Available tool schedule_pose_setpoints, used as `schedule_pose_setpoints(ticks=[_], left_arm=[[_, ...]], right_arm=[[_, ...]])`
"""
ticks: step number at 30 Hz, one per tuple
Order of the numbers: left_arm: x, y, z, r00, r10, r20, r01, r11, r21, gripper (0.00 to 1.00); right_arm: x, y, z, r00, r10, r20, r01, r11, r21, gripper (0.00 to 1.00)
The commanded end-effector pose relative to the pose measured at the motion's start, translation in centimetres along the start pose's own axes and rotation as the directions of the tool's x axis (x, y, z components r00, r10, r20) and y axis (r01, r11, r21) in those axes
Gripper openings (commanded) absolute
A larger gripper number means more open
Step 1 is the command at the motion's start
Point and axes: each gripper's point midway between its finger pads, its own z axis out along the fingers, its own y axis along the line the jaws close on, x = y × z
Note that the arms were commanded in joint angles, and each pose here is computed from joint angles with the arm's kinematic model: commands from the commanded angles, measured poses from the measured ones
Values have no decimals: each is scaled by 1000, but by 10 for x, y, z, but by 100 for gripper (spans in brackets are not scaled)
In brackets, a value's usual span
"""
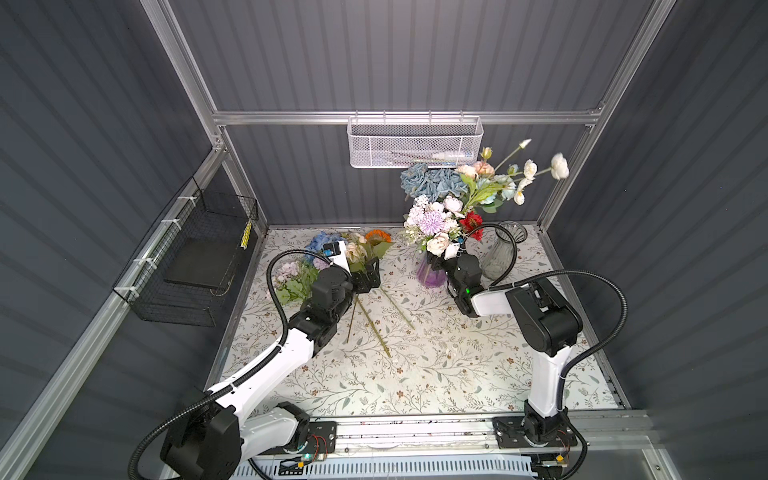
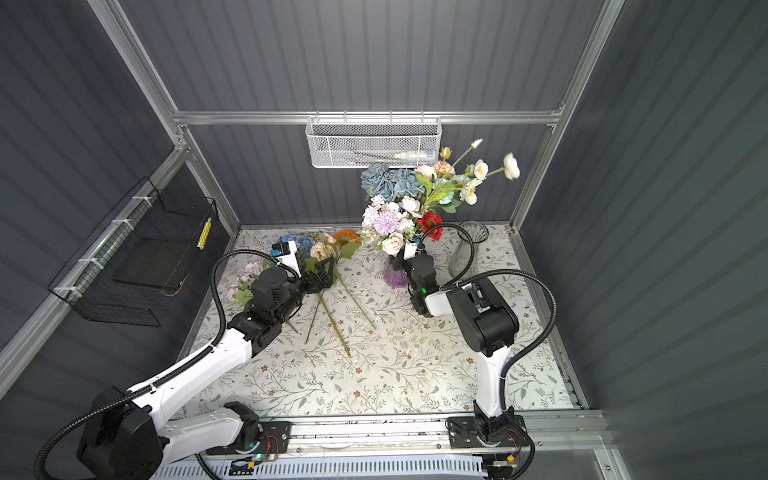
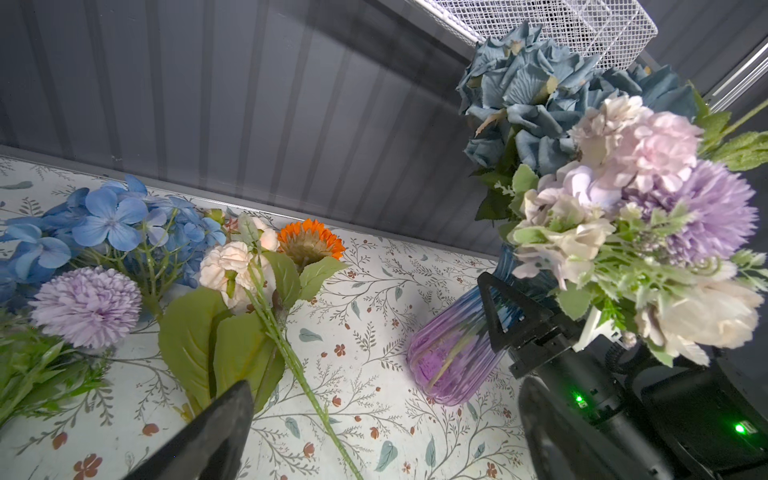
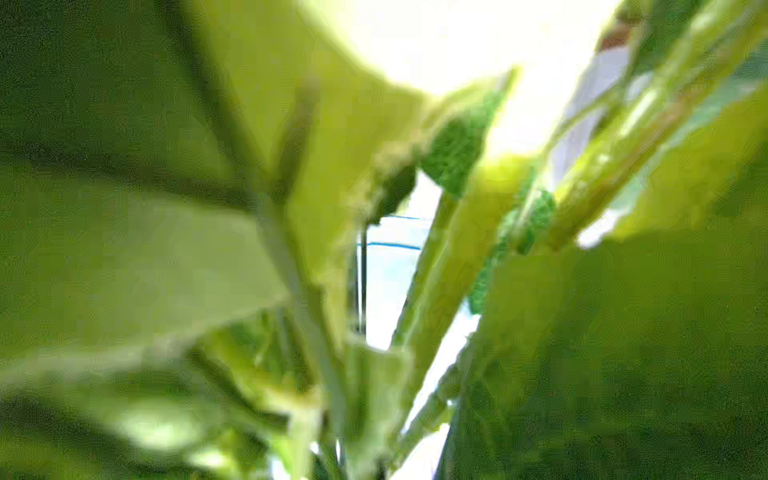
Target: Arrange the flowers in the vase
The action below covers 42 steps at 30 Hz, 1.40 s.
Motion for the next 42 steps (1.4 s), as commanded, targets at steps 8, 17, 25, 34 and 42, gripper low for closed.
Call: schedule_pose_setpoints(ticks=[8,17,25,34,42], left_arm=[[-3,3,-1,1000,14,18,-14,1000,-6,100],[-9,1,-6,999,26,29,-26,1000,-5,100],[-2,5,-3,1000,27,12,-27,999,-19,100],[-2,-2,6,1000,12,11,-13,1000,14,100],[3,-2,12,1000,13,-4,-13,1000,14,100]], right_arm=[[-6,0,37,995,-73,74,71,997,39,43],[-3,8,82,990,-125,69,123,992,28,46],[-9,9,66,989,-113,91,112,994,22,85],[-12,7,24,993,-102,64,101,995,27,99],[-10,1,-30,998,-62,9,62,998,20,99]])
